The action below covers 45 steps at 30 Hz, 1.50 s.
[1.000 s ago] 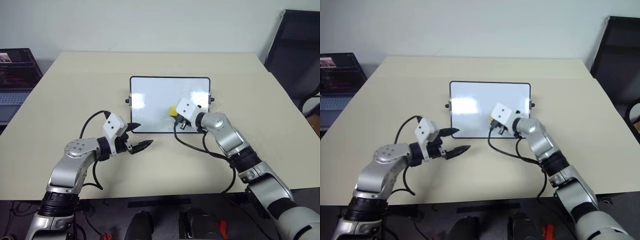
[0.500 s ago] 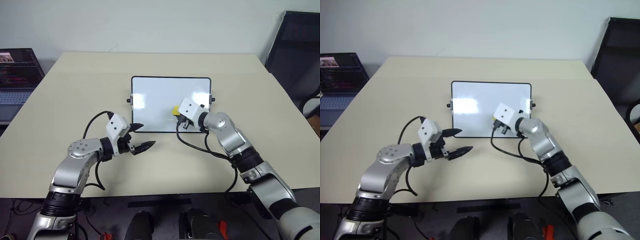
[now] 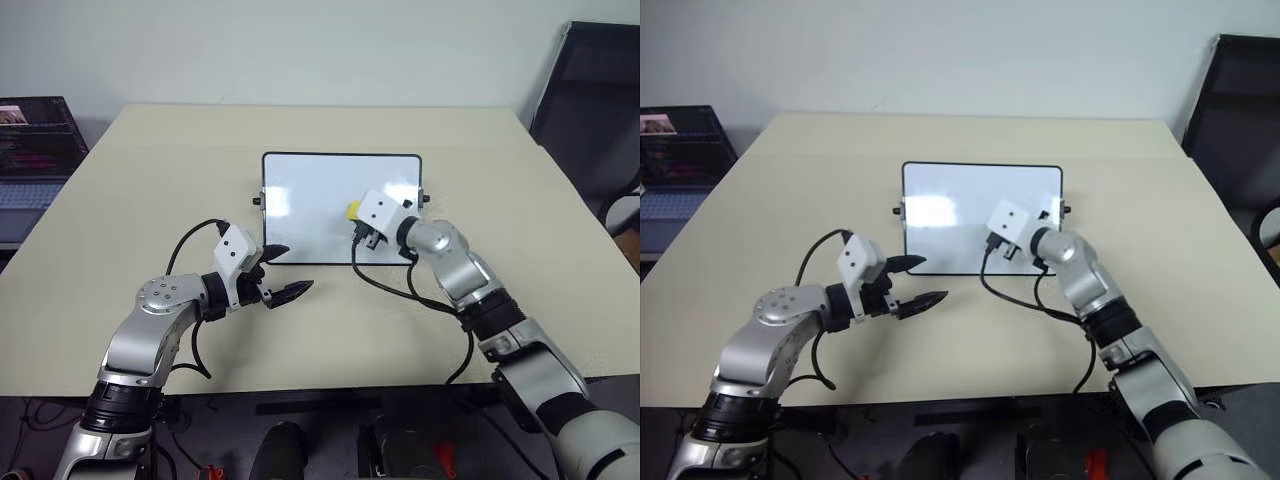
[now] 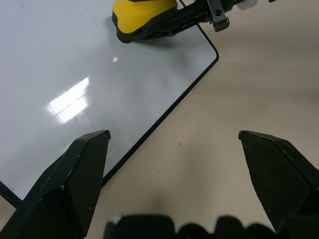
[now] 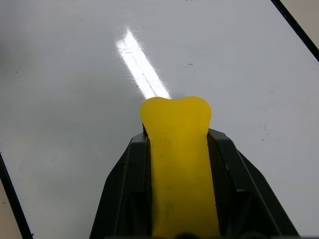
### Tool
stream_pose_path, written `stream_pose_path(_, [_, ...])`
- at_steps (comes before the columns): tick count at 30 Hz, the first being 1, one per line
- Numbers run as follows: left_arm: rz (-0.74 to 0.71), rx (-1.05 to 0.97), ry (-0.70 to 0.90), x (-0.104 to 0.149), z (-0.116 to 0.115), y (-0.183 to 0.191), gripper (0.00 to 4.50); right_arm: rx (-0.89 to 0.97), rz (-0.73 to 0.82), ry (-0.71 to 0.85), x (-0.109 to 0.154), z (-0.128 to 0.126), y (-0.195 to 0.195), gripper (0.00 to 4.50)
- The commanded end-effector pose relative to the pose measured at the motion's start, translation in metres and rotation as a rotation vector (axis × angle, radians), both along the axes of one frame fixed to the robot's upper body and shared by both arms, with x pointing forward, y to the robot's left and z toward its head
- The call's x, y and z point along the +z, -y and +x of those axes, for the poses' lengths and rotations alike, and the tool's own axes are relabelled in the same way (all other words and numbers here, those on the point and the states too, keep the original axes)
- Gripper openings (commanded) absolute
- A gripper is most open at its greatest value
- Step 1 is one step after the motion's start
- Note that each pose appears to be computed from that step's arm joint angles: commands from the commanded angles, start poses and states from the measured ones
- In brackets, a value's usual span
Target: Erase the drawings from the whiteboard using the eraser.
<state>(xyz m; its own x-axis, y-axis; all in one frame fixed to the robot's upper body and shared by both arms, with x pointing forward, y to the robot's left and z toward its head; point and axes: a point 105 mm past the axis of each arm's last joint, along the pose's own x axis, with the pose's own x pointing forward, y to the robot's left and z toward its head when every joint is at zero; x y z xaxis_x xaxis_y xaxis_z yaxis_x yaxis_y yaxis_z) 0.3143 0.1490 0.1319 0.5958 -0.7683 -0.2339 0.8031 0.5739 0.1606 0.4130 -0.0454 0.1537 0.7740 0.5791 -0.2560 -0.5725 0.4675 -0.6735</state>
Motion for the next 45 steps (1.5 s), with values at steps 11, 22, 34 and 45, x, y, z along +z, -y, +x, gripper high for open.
stream_pose_path(11, [0.027, -0.043, 0.08, 0.02, 0.0, 0.008, 4.5, -0.038, 0.27, -0.023, 0.024, -0.029, 0.017, 1.12])
stream_pose_path(22, [0.051, -0.26, 0.138, 0.021, 0.005, 0.056, 4.5, -0.508, 0.601, -0.126, -0.007, -0.085, 0.112, 1.12])
stream_pose_path(34, [0.069, -0.554, 0.163, 0.024, 0.01, 0.112, 4.5, -0.741, 0.691, -0.205, -0.038, -0.072, 0.143, 1.12])
stream_pose_path(45, [0.077, -0.615, 0.192, 0.025, 0.006, 0.125, 4.5, -0.834, 0.75, -0.187, -0.045, -0.056, 0.16, 1.12])
